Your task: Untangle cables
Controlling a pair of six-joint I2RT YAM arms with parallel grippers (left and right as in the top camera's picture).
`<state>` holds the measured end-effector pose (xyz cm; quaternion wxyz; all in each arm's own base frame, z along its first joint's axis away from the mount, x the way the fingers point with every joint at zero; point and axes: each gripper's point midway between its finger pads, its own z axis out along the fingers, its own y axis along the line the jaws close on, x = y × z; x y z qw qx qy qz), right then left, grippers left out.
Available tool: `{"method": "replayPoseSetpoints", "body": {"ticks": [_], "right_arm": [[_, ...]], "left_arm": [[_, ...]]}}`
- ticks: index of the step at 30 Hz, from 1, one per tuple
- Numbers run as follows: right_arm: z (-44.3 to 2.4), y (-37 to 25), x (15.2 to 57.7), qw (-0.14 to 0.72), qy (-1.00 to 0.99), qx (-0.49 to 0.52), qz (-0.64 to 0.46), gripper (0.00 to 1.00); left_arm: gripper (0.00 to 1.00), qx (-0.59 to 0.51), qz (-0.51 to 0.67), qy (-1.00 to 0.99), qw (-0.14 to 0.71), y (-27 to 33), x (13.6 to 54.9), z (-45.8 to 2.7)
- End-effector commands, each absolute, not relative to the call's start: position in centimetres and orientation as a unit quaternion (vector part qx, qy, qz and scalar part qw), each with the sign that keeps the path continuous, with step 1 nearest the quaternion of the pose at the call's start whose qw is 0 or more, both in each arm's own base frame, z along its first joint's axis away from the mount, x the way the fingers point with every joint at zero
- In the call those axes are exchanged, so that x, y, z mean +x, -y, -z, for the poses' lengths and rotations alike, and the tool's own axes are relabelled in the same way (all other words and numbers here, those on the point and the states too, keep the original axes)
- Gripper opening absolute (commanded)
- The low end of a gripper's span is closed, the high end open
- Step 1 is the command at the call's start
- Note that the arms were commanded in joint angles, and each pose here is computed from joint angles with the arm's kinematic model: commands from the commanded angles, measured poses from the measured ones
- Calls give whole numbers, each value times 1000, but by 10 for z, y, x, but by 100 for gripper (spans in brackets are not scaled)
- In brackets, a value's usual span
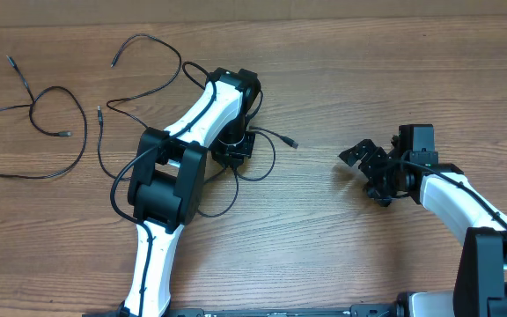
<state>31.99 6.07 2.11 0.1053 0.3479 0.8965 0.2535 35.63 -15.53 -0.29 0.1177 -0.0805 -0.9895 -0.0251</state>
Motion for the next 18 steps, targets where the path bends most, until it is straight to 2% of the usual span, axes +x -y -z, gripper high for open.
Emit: {"method": "replayPoseSetpoints", "body": {"ticks": [1, 10, 18], "right_arm": [[-12, -55, 313, 99, -900, 356, -232, 100], [-12, -55, 313, 99, -900, 356, -232, 100], [-12, -55, 313, 99, -900, 356, -232, 100]], "left_arm": [[26, -73, 61, 985, 145, 143, 347, 43], [31, -65, 56, 985, 147, 145, 346, 43], [28, -65, 57, 984, 153, 144, 343, 42]]}}
